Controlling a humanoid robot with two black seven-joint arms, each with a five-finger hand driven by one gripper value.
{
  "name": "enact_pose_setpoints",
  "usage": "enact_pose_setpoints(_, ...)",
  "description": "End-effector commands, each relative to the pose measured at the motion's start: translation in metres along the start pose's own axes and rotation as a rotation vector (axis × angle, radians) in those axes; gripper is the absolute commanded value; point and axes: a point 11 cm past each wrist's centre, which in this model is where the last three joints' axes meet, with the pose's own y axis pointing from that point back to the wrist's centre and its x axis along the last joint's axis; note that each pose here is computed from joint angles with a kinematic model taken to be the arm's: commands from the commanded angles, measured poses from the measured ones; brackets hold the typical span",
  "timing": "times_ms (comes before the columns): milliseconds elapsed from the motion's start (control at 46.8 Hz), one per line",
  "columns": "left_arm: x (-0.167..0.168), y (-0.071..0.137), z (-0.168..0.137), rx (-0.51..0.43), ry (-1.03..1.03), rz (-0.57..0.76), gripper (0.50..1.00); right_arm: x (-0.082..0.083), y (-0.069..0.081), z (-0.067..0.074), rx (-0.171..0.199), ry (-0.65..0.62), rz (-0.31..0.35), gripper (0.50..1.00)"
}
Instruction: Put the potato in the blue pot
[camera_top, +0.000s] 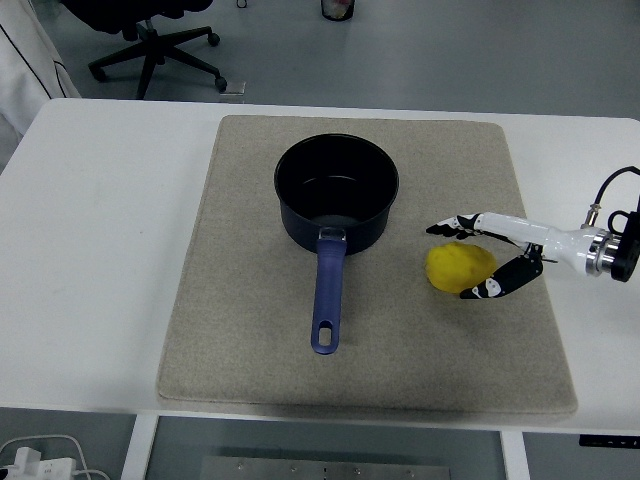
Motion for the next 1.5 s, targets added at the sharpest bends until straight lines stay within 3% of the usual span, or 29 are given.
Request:
enact_pose_setpoints(0, 0.0, 0.0, 0.0, 0.0, -0.001, 0.001, 0.996, -0.001, 0.0, 0.002, -0.003, 0.005, 0.004, 0.885)
enact_pose_setpoints(150, 0.0, 0.0, 0.0, 0.0, 0.0, 0.0, 0.996, -0.002, 0.0, 0.003, -0.008, 0.017, 0.001, 0.817)
enact_pose_setpoints(406, 0.0, 0.0, 0.0, 0.0, 0.0, 0.0, 0.996, -0.002, 0.0, 0.004, -0.013, 0.032, -0.001, 0.654)
enact_pose_setpoints(684, 0.0, 0.0, 0.0, 0.0, 0.0, 0.0, 0.996, 0.001, 0.001, 0.004, -0.017, 0.038, 0.017, 0.545)
enact_pose_setpoints(940, 0.0, 0.0, 0.0, 0.0, 0.0, 0.0, 0.996, 0.011, 0.003, 0.002, -0.012, 0.042, 0.039, 0.5)
enact_pose_setpoints(1111, 0.0, 0.0, 0.0, 0.0, 0.0, 0.0, 0.996, 0.025, 0.004, -0.005, -0.002, 0.06, 0.064, 0.5)
enact_pose_setpoints(1474, 0.0, 0.0, 0.0, 0.0, -0.001, 0.0, 0.996, 0.07, 0.0, -0.035, 0.048, 0.124, 0.132, 0.5)
